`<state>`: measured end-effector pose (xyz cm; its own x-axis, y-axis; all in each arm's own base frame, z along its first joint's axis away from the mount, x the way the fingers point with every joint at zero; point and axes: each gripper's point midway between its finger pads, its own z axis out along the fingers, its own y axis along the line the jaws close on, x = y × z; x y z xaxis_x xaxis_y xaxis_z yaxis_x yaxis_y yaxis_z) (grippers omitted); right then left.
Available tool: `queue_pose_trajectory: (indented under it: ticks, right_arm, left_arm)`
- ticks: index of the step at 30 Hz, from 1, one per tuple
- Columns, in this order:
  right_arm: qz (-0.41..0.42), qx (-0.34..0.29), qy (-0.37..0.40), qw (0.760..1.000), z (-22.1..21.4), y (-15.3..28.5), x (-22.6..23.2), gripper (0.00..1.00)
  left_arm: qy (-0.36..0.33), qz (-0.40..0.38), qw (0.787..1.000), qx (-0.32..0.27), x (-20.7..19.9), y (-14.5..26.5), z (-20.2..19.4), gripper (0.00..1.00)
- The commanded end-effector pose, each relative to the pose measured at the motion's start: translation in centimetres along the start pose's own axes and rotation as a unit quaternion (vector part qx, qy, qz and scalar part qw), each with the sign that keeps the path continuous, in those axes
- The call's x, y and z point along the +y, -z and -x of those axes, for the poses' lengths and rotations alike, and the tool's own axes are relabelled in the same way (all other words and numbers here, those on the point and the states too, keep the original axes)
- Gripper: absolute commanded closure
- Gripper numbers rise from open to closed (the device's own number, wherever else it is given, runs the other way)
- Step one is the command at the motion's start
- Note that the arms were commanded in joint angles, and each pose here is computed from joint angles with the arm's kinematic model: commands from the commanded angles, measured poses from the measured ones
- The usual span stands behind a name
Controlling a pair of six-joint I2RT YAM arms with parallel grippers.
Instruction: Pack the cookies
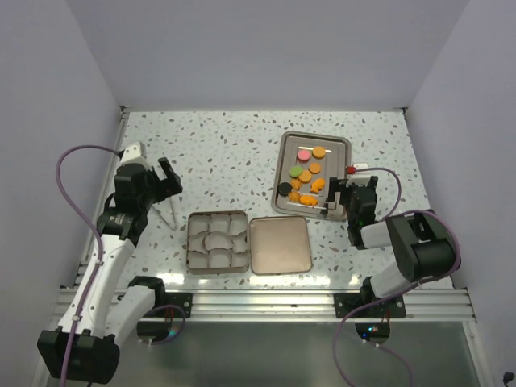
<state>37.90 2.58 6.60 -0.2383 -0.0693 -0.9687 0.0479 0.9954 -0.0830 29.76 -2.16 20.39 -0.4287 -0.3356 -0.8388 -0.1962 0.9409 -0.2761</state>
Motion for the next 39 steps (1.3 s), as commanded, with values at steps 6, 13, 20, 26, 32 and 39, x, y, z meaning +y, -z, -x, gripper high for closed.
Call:
queue_pose_trajectory:
  ticks: [6, 13, 20, 26, 32, 39]
  right_arm:
    - [-0.002, -0.029, -0.009, 1.0, 2.1, -0.5, -0.1, 0.01]
    - [-0.001, -0.025, -0.013, 1.0, 2.0, -0.8, -0.1, 0.01]
    - [-0.093, -0.047, -0.061, 0.993, 4.1, 0.4, -3.3, 0.01]
    - [-0.114, 0.047, -0.04, 0.992, 5.4, 1.4, -4.1, 0.01]
    - [-0.08, 0.18, -0.061, 0.979, 9.2, 2.0, -2.2, 0.01]
    - [-0.042, 0.183, -0.23, 0.955, 12.3, 3.6, 0.9, 0.01]
  left_arm:
    - [-0.002, 0.018, 1.0, -0.015, 0.9, 4.2, 1.8, 0.0]
    - [-0.019, 0.03, 0.998, -0.042, 1.8, 8.5, 3.2, 0.0]
    - [0.019, 0.086, 0.996, 0.024, 3.8, 8.6, -0.3, 0.0]
    - [0.032, 0.052, 0.998, 0.031, 2.6, 8.5, -0.8, 0.0]
    - [0.029, 0.013, 0.998, 0.051, 1.3, 8.1, -1.8, 0.0]
    - [0.008, 0.013, 0.999, 0.038, 1.6, 8.7, -1.3, 0.0]
